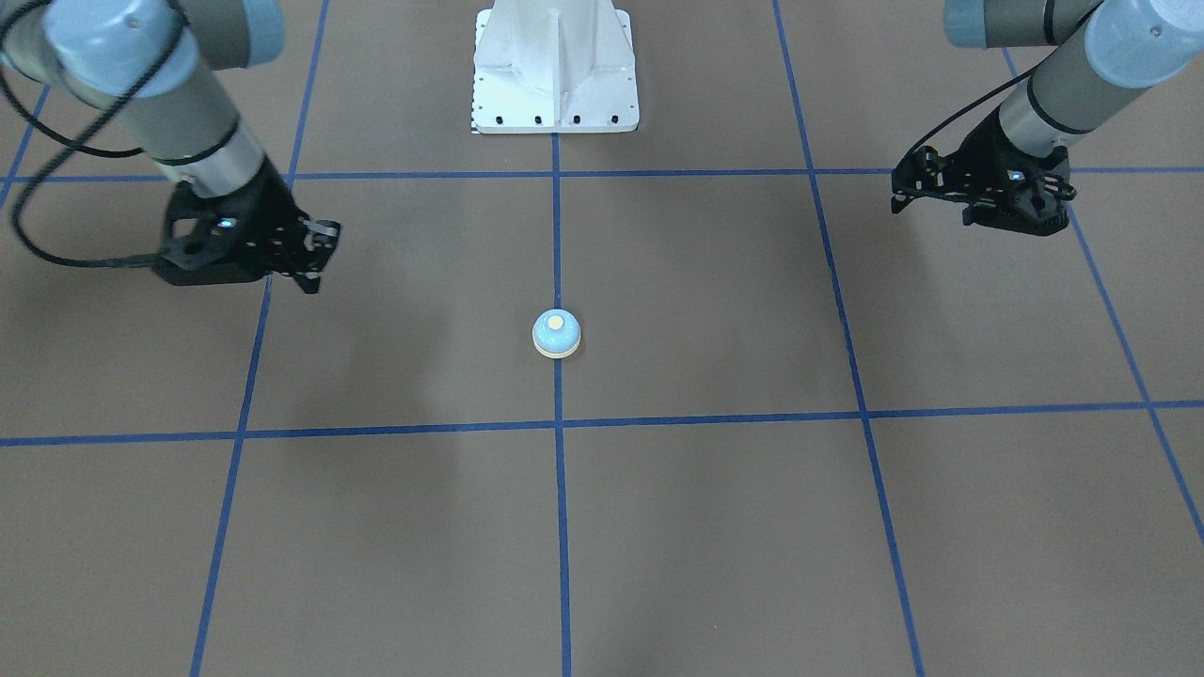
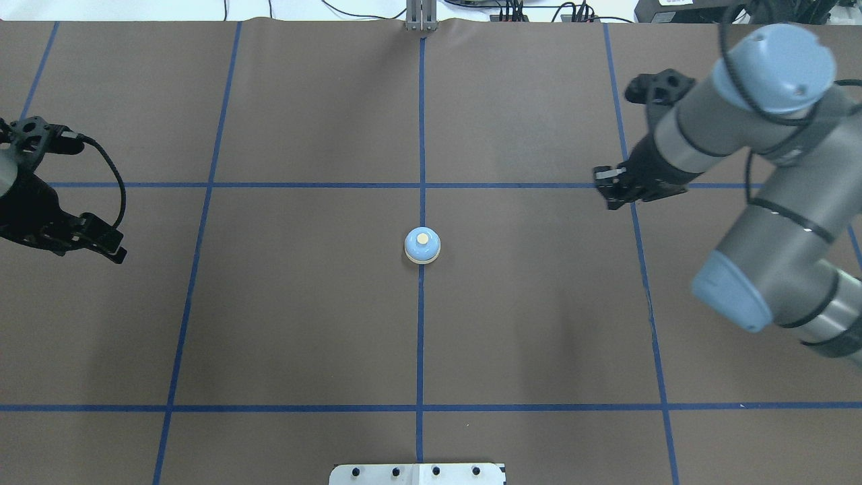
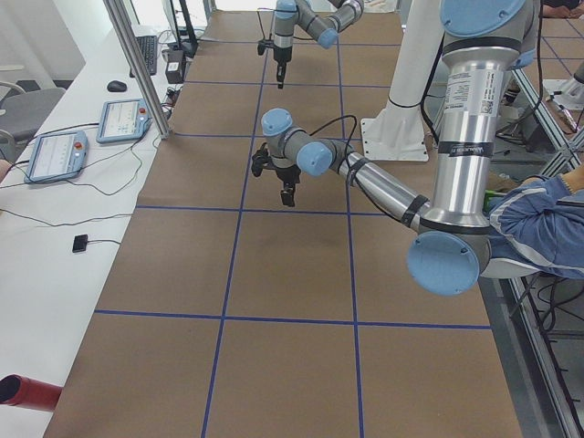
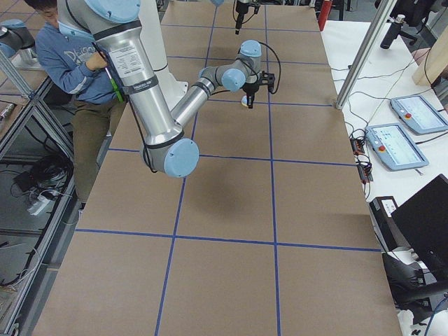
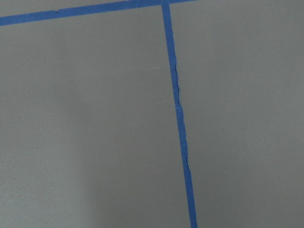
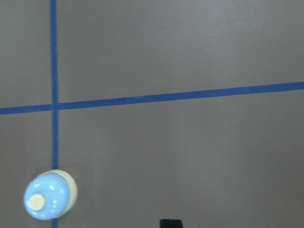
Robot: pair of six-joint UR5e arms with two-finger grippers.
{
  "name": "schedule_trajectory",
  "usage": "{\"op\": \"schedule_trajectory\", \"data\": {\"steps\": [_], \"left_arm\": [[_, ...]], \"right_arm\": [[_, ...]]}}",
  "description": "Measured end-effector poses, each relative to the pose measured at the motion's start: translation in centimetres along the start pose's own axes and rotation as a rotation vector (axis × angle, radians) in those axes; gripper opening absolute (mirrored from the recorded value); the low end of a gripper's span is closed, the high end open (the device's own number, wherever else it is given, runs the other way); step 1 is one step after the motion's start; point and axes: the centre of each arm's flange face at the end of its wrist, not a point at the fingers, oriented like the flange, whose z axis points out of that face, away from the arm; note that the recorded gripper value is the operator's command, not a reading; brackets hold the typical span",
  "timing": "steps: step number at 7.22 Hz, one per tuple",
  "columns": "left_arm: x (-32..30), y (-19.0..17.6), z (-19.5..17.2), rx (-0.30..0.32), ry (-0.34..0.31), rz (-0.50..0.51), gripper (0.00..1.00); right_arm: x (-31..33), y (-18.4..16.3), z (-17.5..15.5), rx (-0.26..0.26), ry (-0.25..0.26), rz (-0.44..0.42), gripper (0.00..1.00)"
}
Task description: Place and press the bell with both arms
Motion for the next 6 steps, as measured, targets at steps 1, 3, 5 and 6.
{"op": "schedule_trajectory", "data": {"steps": [1,3,5,6], "left_arm": [[-2.7,0.4,-0.8,0.010,-0.011,0.027,0.99],[-10.2,1.8,-2.9,0.030,-0.021,0.084,0.99],[-21.1,4.4,-5.0,0.060,-0.039,0.145,0.99],[-27.1,6.1,-5.8,0.076,-0.052,0.169,0.99]], "right_arm": [[6.5,0.2,-1.7,0.001,0.023,-0.025,1.00],[19.7,1.2,-5.2,0.006,0.084,-0.104,1.00],[32.1,0.5,-7.5,-0.009,0.071,-0.158,1.00],[36.4,0.7,-7.9,-0.014,0.061,-0.175,1.00]]}}
